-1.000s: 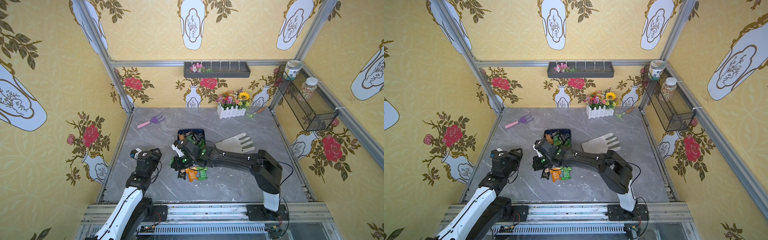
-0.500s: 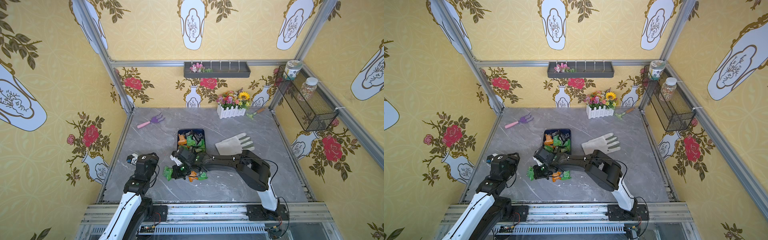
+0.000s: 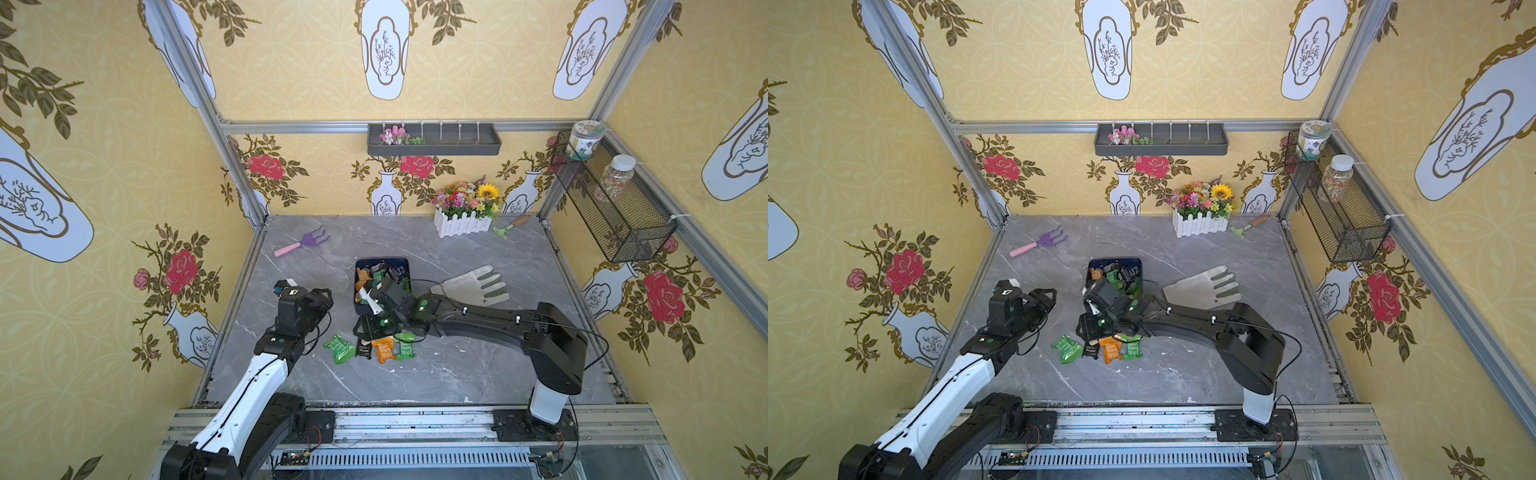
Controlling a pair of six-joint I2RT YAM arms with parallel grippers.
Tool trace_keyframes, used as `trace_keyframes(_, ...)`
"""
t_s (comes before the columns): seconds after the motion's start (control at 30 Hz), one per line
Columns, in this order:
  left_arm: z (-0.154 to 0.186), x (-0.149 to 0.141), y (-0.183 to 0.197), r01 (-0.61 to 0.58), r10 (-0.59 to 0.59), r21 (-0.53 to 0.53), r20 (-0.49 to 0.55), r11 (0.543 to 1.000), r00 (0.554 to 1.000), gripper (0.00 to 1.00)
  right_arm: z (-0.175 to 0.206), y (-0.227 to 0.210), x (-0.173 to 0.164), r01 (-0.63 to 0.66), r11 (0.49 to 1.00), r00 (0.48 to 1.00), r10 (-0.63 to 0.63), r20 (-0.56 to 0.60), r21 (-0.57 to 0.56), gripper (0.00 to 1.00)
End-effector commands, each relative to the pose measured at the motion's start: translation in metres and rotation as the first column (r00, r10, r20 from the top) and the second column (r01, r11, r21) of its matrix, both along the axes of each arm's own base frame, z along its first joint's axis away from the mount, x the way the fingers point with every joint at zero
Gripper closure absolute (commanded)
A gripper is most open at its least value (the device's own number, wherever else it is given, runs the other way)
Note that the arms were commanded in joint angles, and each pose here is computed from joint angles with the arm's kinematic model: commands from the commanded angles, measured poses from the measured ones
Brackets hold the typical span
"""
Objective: Take the cookies out of the storage box
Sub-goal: Place the cookie at the center of the board, then pick up the cookie from the storage box.
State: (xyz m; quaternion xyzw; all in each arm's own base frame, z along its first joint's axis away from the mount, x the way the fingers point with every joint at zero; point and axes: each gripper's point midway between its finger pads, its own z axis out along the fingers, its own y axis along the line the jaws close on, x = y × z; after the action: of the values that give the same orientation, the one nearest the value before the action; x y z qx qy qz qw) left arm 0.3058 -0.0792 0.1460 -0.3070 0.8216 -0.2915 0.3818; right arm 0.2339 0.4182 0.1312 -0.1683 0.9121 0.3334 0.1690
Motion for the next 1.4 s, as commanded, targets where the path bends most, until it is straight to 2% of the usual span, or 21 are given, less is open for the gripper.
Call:
trace_keyframes(0.0,0.012,0.009,-0.039,0.217,-0.223,0.112,0.047,0.970,0.974,0.49,-0.005,-0.061,0.037,0.193,0.975,0.980,-0.186,0.074,-0.109,0.52)
trace_keyframes(0.1,0.008,0.016,-0.069,0.325,-0.329,0.168,-0.002,0.931,0.944,0.48,-0.009,-0.110,0.059,0.320,0.933,0.947,-0.309,0.088,-0.162,0.52)
trace_keyframes(0.23,-0.004,0.028,-0.098,0.429,-0.424,0.260,-0.079,0.865,0.902,0.44,-0.001,-0.139,0.069,0.390,0.907,0.920,-0.375,0.114,-0.161,0.51)
trace_keyframes(0.27,-0.006,0.032,-0.099,0.435,-0.424,0.278,-0.101,0.857,0.900,0.42,-0.001,-0.143,0.069,0.397,0.904,0.917,-0.382,0.116,-0.161,0.50)
trace_keyframes(0.37,-0.017,0.036,-0.112,0.498,-0.464,0.351,-0.181,0.793,0.867,0.38,0.000,-0.149,0.070,0.403,0.902,0.914,-0.388,0.119,-0.154,0.50)
trace_keyframes(0.47,-0.024,0.046,-0.103,0.493,-0.425,0.421,-0.251,0.761,0.870,0.40,0.000,-0.152,0.070,0.402,0.902,0.914,-0.386,0.121,-0.156,0.49)
trace_keyframes(0.57,-0.025,0.055,-0.090,0.427,-0.302,0.444,-0.325,0.788,0.896,0.44,0.001,-0.157,0.072,0.415,0.896,0.908,-0.397,0.134,-0.158,0.50)
trace_keyframes(0.7,-0.024,0.055,-0.103,0.345,-0.222,0.341,-0.350,0.875,0.910,0.43,0.003,-0.162,0.075,0.435,0.887,0.898,-0.415,0.149,-0.155,0.49)
trace_keyframes(0.8,-0.023,0.051,-0.114,0.276,-0.159,0.324,-0.344,0.905,0.925,0.42,0.002,-0.167,0.076,0.447,0.880,0.892,-0.425,0.156,-0.159,0.49)
trace_keyframes(0.9,-0.036,0.046,-0.116,0.209,-0.074,0.308,-0.398,0.928,0.914,0.43,0.003,-0.170,0.075,0.456,0.876,0.887,-0.432,0.164,-0.156,0.49)
trace_keyframes(1.0,-0.053,0.045,-0.113,0.169,0.006,0.324,-0.477,0.931,0.879,0.43,0.005,-0.172,0.074,0.459,0.876,0.884,-0.435,0.169,-0.148,0.49)
trace_keyframes(1.1,-0.060,0.050,-0.110,0.153,0.076,0.384,-0.519,0.911,0.851,0.42,0.003,-0.176,0.073,0.460,0.875,0.884,-0.435,0.171,-0.150,0.49)
trace_keyframes(1.37,-0.078,0.048,-0.114,0.144,0.144,0.432,-0.567,0.890,0.811,0.43,0.006,-0.188,0.073,0.479,0.867,0.873,-0.454,0.176,-0.138,0.49)
